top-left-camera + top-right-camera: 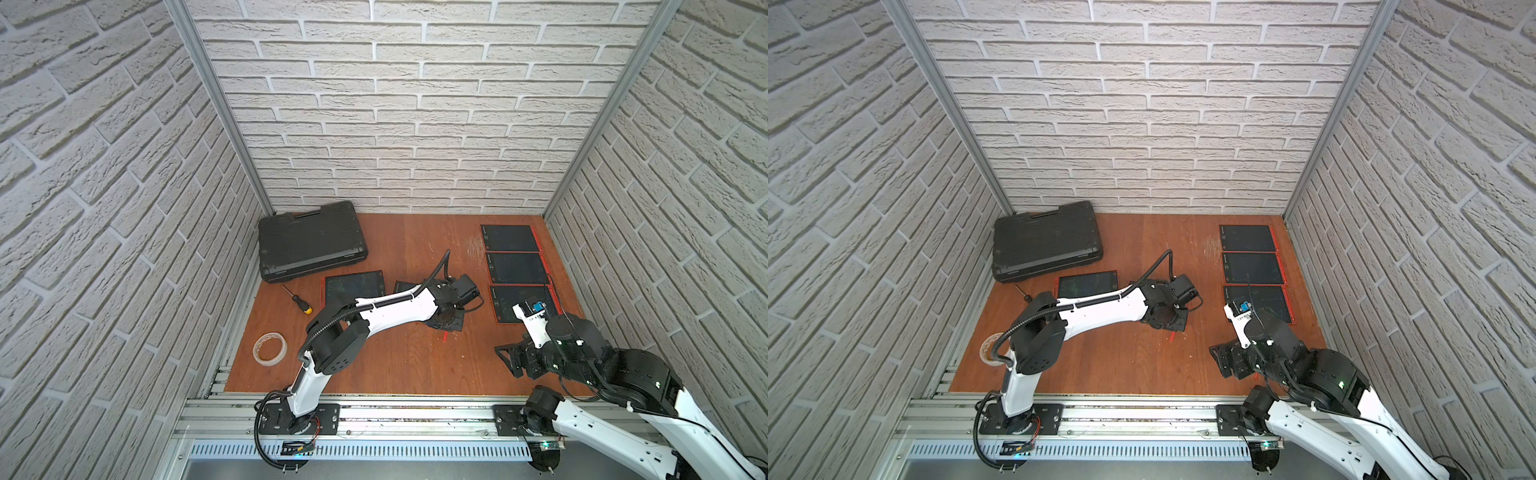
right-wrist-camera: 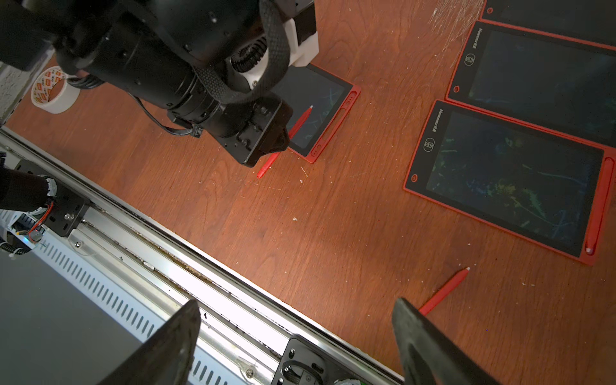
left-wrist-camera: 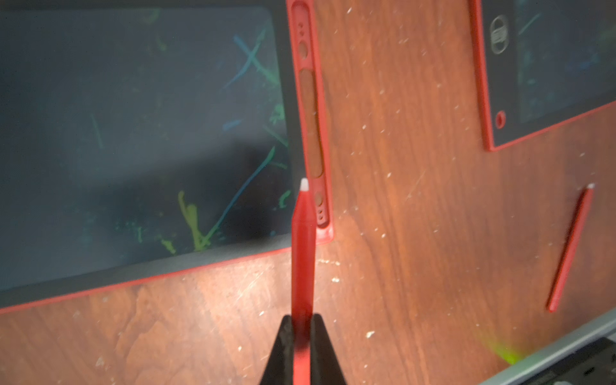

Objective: Place the stylus back onto the writing tablet
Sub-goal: Place the stylus on the writing tablet.

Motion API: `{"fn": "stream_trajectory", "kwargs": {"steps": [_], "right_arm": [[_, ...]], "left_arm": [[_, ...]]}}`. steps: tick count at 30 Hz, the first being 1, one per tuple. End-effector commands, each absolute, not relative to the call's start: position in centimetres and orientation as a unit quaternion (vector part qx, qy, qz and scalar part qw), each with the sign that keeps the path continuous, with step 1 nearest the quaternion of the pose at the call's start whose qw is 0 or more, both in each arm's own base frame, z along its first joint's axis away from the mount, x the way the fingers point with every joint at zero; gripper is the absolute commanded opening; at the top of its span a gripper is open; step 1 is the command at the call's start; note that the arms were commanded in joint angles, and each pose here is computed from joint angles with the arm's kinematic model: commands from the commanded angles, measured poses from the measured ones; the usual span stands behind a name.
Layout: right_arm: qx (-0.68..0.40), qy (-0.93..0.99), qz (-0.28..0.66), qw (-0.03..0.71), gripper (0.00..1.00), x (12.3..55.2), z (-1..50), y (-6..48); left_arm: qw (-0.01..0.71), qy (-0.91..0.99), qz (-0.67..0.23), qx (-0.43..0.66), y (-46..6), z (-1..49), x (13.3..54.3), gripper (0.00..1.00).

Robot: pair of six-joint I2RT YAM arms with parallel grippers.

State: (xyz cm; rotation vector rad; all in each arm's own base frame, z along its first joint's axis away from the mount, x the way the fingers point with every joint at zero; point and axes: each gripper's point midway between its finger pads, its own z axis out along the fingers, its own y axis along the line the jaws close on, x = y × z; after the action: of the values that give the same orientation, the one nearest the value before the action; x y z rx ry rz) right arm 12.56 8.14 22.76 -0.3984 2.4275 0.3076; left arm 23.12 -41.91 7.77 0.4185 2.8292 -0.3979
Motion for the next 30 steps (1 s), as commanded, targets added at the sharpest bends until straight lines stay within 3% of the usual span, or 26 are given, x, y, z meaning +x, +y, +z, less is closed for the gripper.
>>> {"fn": "stream_trajectory", "kwargs": {"steps": [1, 30], "right_arm": [[-0.151, 0.92, 0.122, 0.341, 0.89, 13.0, 23.1, 8.4], [-0.155, 0.924, 0.114, 0.33, 0.9, 13.4, 22.5, 8.8]], "left_arm": [[0.123, 0.972, -0.144, 0.137, -42.4, 7.3, 23.9, 0.1], [0.117, 0.968, -0.202, 0.091, -44.2, 5.0, 28.1, 0.13]]}}
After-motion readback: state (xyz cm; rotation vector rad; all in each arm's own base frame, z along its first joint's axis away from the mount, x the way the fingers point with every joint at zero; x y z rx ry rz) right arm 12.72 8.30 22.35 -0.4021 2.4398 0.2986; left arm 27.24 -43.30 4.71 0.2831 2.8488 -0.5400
